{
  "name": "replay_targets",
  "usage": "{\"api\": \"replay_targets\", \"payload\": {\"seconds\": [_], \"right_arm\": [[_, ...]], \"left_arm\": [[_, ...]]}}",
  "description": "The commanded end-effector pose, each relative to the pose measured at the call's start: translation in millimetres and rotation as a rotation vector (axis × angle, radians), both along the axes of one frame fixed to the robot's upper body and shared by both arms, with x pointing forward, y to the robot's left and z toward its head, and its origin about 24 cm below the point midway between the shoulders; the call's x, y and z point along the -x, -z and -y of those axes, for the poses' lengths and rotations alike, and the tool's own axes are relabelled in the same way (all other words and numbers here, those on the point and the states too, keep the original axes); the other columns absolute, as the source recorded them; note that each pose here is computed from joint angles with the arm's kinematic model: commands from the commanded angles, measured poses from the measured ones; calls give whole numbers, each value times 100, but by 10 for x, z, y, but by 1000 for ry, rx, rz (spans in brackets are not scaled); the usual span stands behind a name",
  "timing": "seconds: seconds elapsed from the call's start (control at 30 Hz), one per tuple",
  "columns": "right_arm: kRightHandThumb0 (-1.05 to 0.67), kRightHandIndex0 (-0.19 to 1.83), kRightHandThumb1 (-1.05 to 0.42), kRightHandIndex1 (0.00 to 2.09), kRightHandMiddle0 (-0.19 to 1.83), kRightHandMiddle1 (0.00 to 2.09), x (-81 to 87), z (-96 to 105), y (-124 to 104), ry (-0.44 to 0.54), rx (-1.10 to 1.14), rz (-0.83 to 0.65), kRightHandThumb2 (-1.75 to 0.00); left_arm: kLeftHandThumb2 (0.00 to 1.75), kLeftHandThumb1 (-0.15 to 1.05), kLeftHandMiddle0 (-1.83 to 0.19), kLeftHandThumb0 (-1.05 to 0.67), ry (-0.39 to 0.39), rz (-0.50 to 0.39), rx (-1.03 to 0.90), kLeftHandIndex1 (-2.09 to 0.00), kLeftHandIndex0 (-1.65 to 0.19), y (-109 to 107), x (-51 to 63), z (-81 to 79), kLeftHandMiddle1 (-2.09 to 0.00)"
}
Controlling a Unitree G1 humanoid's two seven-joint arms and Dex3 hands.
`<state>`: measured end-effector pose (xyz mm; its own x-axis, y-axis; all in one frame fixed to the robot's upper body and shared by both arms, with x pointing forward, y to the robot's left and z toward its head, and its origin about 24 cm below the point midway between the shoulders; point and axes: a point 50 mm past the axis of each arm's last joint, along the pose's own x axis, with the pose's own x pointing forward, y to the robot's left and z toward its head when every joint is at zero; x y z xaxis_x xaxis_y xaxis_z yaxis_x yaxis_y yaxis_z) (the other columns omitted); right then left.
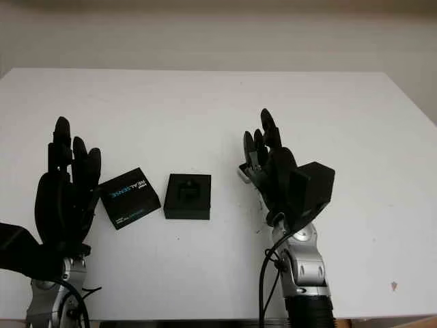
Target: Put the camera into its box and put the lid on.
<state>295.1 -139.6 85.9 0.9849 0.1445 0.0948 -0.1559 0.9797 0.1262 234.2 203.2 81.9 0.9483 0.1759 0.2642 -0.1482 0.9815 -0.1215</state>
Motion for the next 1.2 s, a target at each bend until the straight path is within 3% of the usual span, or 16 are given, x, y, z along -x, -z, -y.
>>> {"api": "replay_targets", "payload": {"seconds": [0.0,0.37,0.57,0.7,0.8,0.9,1.17], "right_arm": [[-60,-8,-105,5,-12,17,37,-10,-6,-9,-6,0,-51],[-58,-7,-105,6,-10,15,-42,-40,-58,-40,-6,15,-49],[-55,9,-100,12,3,23,-201,236,-401,-31,153,153,-10],[-47,17,-92,17,4,29,-372,413,-673,-102,316,216,-4],[-39,19,-85,18,-13,72,-482,495,-835,-134,426,256,-5],[-32,22,-81,21,-18,89,-556,534,-913,-149,516,272,-4],[-28,32,-77,30,0,90,-642,590,-936,-169,872,284,-5]], "left_arm": [[28,105,6,-58,6,11,3,-17,16,-24,32,14,-6],[28,105,4,-56,4,0,1,-17,14,-53,-15,15,-6],[27,105,4,-57,15,-10,6,-16,14,-20,-11,45,-6],[27,105,5,-58,22,-10,2,-16,15,-27,1,54,-5],[29,105,6,-58,29,-12,-8,-15,15,-26,16,52,-5],[30,105,7,-56,34,-13,-5,-14,16,-18,32,50,-4],[30,105,7,-56,32,-23,-2,-14,15,-14,71,50,-5]]}}
